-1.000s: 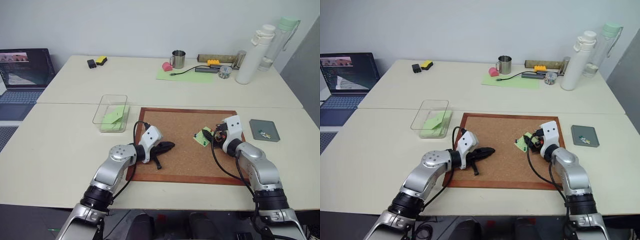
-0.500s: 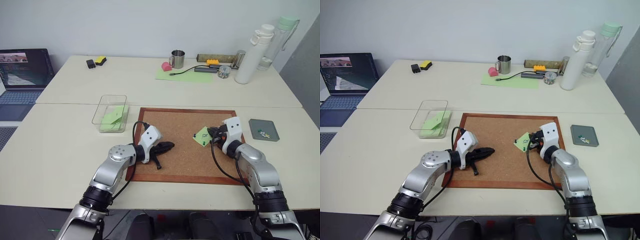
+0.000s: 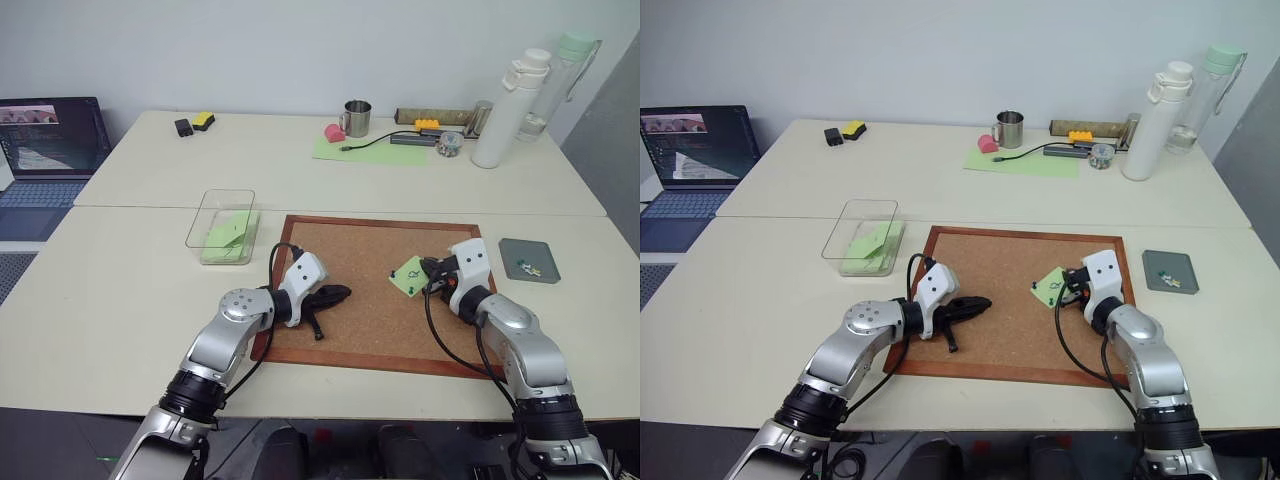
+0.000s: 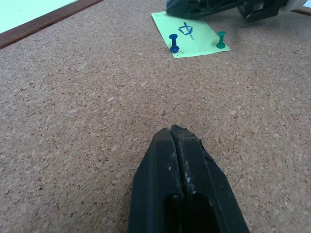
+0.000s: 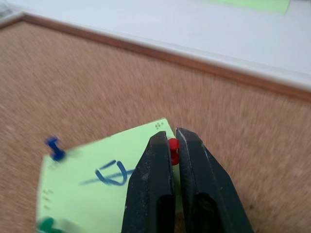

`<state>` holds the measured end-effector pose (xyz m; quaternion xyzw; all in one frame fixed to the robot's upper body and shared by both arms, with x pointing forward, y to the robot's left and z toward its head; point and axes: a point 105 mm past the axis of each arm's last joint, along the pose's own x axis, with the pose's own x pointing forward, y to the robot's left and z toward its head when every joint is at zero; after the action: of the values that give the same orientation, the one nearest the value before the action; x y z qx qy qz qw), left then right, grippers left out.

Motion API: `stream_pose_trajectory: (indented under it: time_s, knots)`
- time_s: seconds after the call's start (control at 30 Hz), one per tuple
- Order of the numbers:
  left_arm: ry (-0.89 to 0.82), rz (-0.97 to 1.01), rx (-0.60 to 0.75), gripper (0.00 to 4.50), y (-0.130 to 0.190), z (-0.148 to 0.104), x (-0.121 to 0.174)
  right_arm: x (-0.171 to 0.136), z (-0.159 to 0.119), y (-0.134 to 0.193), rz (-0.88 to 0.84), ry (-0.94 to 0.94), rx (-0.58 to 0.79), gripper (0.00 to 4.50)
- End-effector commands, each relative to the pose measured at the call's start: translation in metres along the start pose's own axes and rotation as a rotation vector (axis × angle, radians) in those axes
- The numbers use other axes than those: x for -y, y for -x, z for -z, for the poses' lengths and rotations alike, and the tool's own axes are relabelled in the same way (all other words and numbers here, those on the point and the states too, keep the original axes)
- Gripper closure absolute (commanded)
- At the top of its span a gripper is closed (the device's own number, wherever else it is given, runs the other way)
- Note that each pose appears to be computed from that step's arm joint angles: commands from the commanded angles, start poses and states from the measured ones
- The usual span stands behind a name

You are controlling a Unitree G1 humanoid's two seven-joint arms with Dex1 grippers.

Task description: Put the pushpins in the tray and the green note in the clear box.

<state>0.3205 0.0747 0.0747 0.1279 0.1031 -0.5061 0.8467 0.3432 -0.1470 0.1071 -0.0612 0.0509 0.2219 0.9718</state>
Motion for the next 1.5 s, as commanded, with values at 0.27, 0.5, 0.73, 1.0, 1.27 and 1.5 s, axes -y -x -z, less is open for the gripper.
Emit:
stream_pose_trajectory:
  time_s: [0.27,0.5,0.73,1.0,1.27,1.5]
  knots:
    - [0.024,-0.031,-0.119,4.50,0.001,0.027,-0.001,-0.015,-0.033,0.003,-0.078,0.017,0.115,4.47]
    - [0.023,-0.034,-0.122,4.50,0.001,0.028,-0.002,-0.011,-0.025,0.006,-0.064,0.080,0.067,4.47]
    - [0.027,-0.035,-0.118,4.50,0.001,0.026,-0.002,-0.005,-0.023,0.007,-0.039,0.076,0.062,4.47]
    - [0.028,-0.038,-0.125,4.50,0.001,0.027,-0.004,-0.009,-0.039,0.009,-0.064,0.009,0.127,4.47]
    - [0.029,-0.039,-0.124,4.50,0.001,0.027,-0.004,0.002,-0.038,0.007,-0.002,-0.221,0.119,4.47]
    - [0.028,-0.039,-0.127,4.50,0.002,0.027,-0.005,0.012,-0.041,0.008,0.040,-0.203,0.110,4.47]
